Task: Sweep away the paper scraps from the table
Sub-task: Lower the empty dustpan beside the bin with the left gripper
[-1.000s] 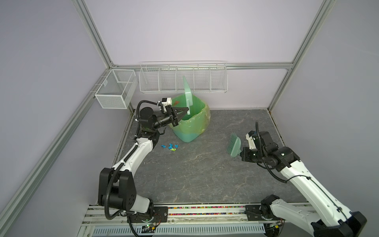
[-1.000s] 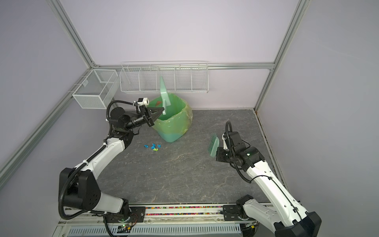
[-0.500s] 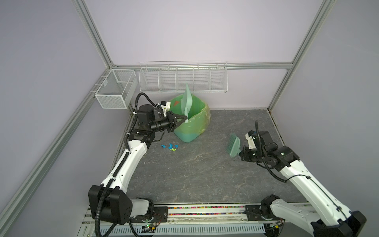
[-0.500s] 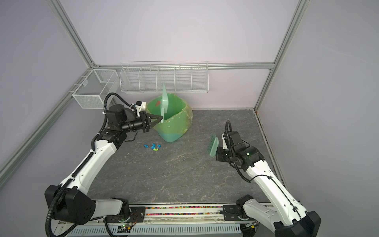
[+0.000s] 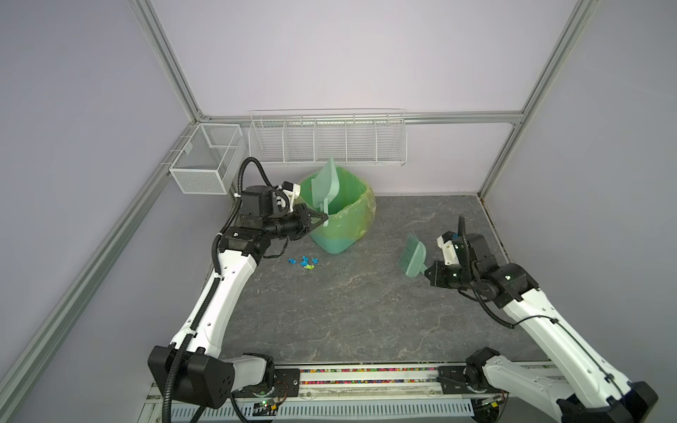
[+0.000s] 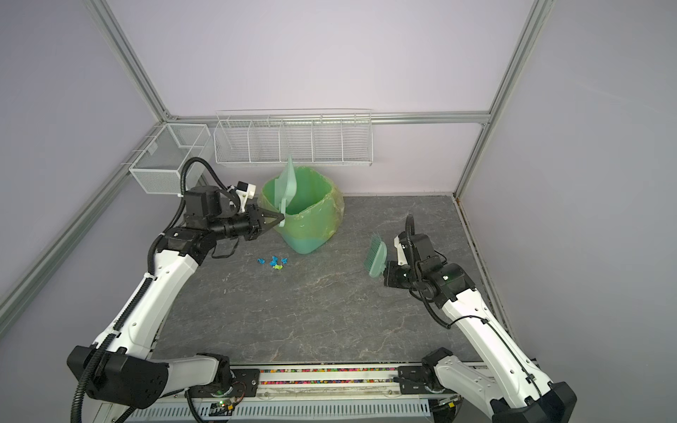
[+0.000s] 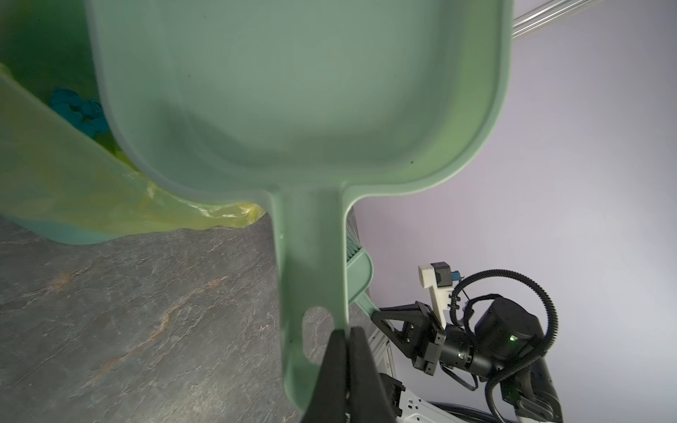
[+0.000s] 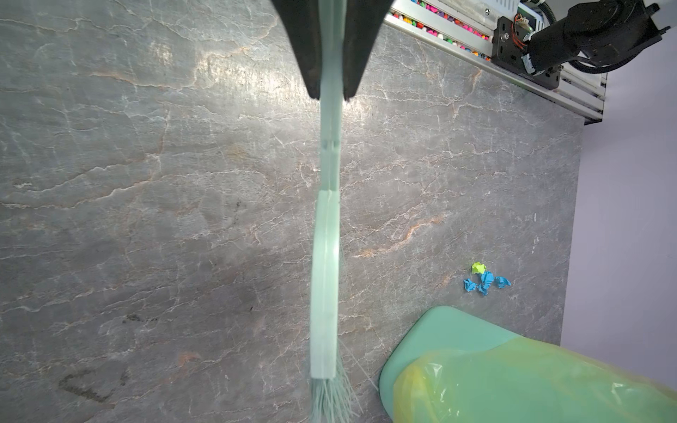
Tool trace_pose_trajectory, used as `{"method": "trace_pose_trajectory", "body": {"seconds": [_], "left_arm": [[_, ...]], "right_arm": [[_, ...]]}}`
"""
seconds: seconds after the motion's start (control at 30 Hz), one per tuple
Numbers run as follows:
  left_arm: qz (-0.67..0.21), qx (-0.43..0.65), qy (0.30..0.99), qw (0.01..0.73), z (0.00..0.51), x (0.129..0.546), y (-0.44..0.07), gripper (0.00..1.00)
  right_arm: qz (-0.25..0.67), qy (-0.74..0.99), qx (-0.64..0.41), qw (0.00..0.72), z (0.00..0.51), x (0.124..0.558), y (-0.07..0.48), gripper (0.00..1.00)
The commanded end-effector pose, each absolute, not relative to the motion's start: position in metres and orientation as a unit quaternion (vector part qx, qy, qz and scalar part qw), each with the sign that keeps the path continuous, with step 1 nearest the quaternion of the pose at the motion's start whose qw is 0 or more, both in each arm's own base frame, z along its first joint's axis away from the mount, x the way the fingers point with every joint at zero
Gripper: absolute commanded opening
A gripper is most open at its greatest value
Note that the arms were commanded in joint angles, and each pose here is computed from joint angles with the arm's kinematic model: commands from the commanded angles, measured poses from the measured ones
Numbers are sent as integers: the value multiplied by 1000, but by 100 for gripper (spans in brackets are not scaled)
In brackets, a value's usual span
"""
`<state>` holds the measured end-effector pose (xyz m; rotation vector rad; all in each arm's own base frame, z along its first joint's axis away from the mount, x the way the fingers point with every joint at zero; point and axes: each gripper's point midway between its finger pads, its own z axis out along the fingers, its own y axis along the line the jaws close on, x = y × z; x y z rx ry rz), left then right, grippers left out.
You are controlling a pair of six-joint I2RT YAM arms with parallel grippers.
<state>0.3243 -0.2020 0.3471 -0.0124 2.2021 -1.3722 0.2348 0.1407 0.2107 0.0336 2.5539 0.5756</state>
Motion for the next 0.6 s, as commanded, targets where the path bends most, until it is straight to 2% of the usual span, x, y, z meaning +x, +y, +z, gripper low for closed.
{"method": "trace_pose_trajectory", "body": {"seconds": [0.0, 0.33, 0.57], "left_arm": [[-473, 12, 830, 297, 353, 314, -191, 0], [-441, 13, 849, 290, 338, 296, -181, 0], [-424, 10, 858, 289, 330, 287, -174, 0]], "right_arm": [[232, 936, 12, 265, 213, 238, 147, 7], [278, 925, -4, 259, 215, 236, 167, 7], [307, 906, -38, 289, 233, 228, 192, 7]]}}
